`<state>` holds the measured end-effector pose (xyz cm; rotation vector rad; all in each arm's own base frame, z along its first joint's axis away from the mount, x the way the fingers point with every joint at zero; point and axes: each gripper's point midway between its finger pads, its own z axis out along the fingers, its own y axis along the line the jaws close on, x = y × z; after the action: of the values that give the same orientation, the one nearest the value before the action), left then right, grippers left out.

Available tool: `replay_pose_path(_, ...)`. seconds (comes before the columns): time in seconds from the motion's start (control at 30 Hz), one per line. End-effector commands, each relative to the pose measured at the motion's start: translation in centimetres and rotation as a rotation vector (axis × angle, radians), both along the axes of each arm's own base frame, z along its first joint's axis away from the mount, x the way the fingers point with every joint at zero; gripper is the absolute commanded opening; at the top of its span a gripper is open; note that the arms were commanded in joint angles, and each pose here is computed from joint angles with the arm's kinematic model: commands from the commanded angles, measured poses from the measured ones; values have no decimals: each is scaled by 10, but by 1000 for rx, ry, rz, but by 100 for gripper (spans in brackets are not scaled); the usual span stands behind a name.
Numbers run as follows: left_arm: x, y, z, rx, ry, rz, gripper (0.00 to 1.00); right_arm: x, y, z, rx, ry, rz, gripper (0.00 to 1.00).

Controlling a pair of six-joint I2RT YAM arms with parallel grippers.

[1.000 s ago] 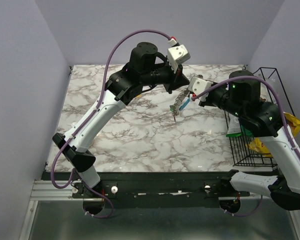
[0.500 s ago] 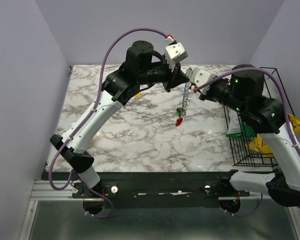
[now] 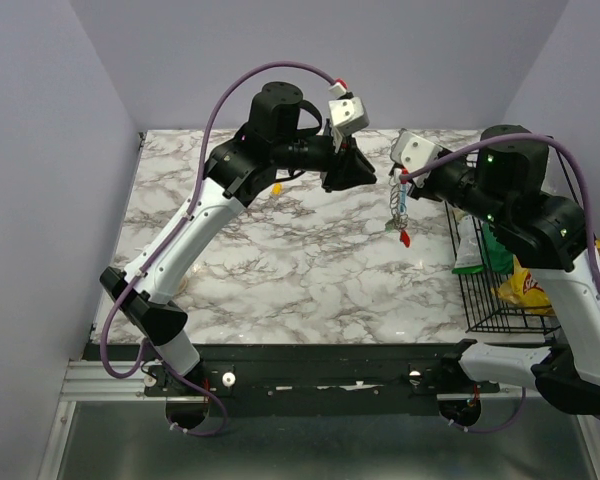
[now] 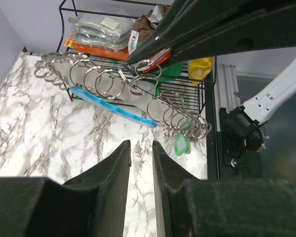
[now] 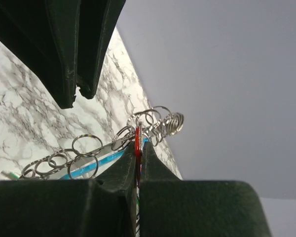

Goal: Remove the keys from the keyring

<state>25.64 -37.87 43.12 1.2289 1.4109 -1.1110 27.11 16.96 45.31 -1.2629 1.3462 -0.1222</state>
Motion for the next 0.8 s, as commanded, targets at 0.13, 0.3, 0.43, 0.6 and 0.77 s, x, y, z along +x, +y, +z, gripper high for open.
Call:
replay_pose_path(0.13,-1,9,48,-72,-139,10,38,-20,9,-2,-14,26,121,1)
replay_pose_path(0.3,-5,7,57,-93,-176,-31,40,-27,14,-9,-24,56,166,1)
replay_pose_path(0.43,-7,1,43,-74,-160,-79,40,-33,18,-10,-24,71,204,1)
replay_pose_path(0.6,-11,-2,29,-54,-157,-140,40,-43,21,-7,-16,78,252,1)
replay_pose_path(0.77,-24,-3,19,-50,-142,-236,41,-51,21,-4,-13,80,280,1)
